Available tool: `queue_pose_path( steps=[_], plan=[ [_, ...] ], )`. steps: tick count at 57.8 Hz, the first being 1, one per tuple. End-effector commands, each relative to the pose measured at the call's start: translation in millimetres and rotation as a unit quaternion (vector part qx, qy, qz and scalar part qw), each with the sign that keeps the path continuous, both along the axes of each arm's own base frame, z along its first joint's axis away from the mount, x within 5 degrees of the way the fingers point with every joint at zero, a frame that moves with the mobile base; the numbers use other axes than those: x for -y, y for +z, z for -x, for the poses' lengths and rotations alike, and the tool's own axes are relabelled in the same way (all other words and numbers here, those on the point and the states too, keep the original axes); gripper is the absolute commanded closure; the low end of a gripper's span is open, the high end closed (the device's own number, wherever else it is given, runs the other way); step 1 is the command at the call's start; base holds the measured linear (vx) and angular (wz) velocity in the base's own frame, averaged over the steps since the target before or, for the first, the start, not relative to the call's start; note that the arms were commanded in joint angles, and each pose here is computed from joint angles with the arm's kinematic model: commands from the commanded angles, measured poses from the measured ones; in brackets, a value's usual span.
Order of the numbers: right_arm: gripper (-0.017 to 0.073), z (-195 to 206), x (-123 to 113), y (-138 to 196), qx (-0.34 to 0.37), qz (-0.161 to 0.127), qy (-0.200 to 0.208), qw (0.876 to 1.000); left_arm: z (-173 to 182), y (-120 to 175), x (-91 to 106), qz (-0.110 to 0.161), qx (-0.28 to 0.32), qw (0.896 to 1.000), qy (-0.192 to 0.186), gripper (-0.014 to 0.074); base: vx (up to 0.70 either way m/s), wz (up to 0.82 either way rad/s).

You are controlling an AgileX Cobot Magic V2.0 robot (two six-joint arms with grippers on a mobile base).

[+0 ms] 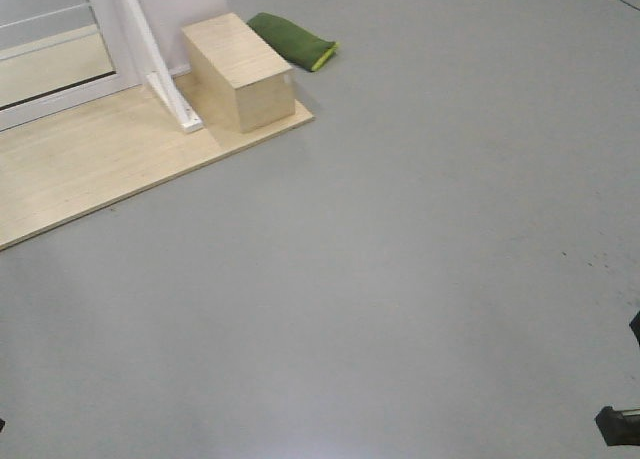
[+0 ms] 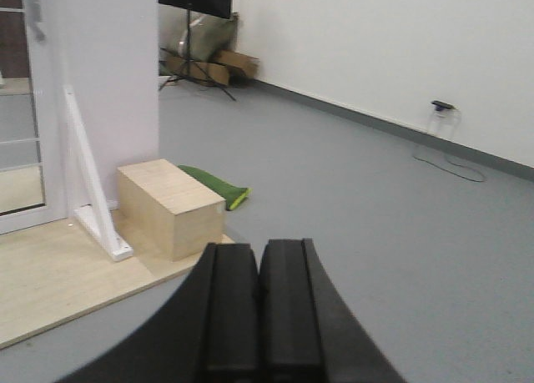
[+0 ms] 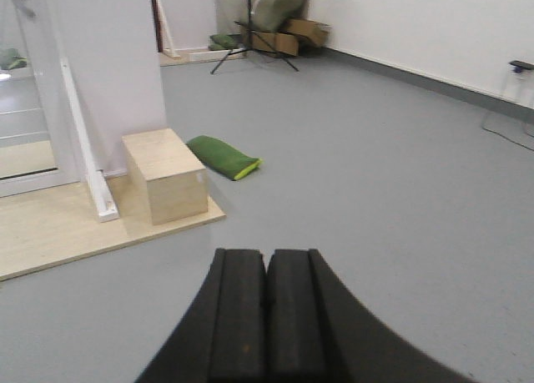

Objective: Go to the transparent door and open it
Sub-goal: 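Drive the base across the floor toward the glass sliding door, then drive closer and stop facing the door's silver handle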

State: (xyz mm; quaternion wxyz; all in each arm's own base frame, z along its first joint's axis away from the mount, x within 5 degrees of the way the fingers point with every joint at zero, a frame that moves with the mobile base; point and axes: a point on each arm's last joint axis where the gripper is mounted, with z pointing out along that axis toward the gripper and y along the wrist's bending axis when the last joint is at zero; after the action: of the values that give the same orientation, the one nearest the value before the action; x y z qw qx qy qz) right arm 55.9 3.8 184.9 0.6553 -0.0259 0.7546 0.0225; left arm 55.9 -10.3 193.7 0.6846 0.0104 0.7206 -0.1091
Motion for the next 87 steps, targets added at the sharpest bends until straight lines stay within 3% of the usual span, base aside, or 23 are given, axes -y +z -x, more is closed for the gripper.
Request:
queue_pose_path(
  steps=[1, 35, 87],
  plan=[
    [0.0561, 0.1, 0.2, 6.7, 0.047, 0.001, -0.001, 0.999, 0.2, 3.5, -1.0, 0.015, 0.041, 0.999, 0.004, 0.0591, 0.49, 0.66],
    [0.0561, 0.2, 0.2, 6.3, 0.044, 0.001, -0.001, 0.999, 0.2, 3.5, -1.0, 0.015, 0.041, 0.999, 0.004, 0.0591, 0.48, 0.58],
    [0.0561, 0.1, 0.2, 6.4, 0.045, 0.001, -0.001, 0.999, 0.2, 3.5, -1.0, 0.015, 0.041, 0.999, 0.004, 0.0591, 0.51, 0.20]
  ],
)
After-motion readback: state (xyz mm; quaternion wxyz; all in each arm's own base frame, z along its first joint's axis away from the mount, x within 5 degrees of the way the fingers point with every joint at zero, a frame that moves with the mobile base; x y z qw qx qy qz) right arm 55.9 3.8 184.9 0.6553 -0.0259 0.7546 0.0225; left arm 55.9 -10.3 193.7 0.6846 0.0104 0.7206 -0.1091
